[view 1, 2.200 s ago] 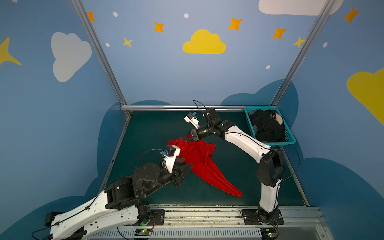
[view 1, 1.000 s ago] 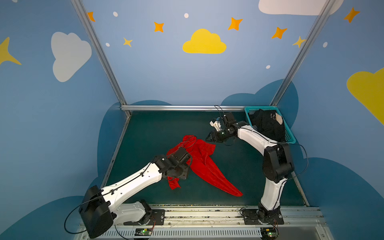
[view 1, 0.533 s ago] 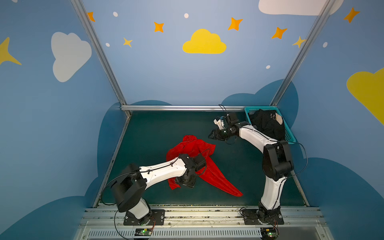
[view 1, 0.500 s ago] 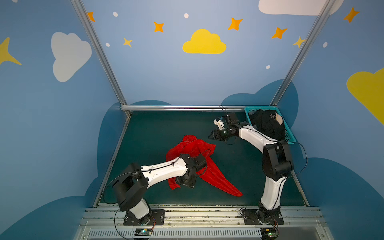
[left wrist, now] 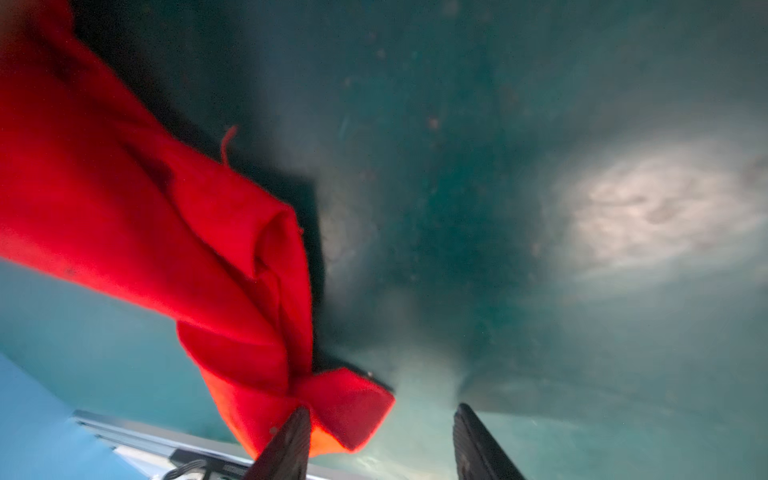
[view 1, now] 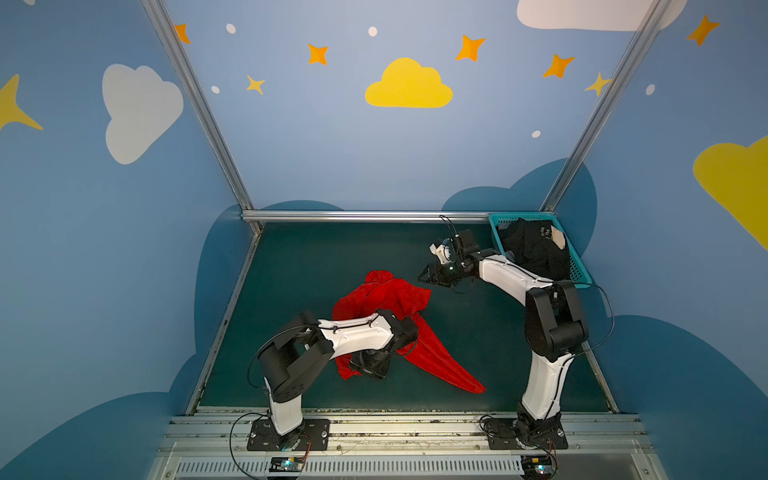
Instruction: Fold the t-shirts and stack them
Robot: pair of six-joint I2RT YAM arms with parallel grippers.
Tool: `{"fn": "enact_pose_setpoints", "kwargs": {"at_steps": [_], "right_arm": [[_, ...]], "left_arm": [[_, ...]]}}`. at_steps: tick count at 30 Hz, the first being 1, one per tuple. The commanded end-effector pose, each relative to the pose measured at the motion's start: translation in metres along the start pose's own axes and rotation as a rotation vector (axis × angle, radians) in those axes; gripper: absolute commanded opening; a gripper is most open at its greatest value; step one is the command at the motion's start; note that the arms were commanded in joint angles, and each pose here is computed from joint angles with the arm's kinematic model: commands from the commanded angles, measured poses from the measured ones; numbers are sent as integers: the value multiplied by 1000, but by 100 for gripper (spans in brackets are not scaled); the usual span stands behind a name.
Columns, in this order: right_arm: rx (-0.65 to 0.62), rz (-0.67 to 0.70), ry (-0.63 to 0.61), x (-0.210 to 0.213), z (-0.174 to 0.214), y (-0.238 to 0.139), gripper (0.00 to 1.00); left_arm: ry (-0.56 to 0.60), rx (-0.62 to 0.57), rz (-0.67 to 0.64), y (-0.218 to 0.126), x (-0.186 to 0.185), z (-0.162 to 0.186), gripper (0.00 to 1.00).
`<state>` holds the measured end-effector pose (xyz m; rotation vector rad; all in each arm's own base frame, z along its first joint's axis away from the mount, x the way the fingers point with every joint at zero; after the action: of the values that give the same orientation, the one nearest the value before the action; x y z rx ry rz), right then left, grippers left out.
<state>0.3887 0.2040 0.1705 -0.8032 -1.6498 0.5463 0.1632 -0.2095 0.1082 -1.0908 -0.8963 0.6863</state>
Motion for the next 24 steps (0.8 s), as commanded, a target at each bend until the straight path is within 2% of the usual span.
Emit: {"fn": "enact_pose_setpoints", "kwargs": {"at_steps": [1, 12, 18, 24], "right_arm": [[-28, -35, -17, 9, 0, -14, 51], [-27, -41, -10, 8, -1, -13, 51], [-22, -41, -8, 8, 0, -12, 51], [-23, -42, -7, 7, 0, -12, 50]], "left_arm": [[56, 33, -58, -1, 3, 2, 56], [103, 83, -105, 3, 6, 9, 47], [116, 103, -115, 5, 6, 9, 46], [127, 108, -132, 2, 8, 8, 34]]}}
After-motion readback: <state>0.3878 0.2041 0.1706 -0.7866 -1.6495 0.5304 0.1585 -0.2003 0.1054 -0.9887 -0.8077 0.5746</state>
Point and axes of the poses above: each gripper's point midway between its finger pads, its own y axis out along the fingers, its own x axis along the line the jaws close on, z = x × y, the point moved 9 cm from there along -y, back along the fingers, and after that the axes turned 12 degrees about y, right-handed, at the moved point
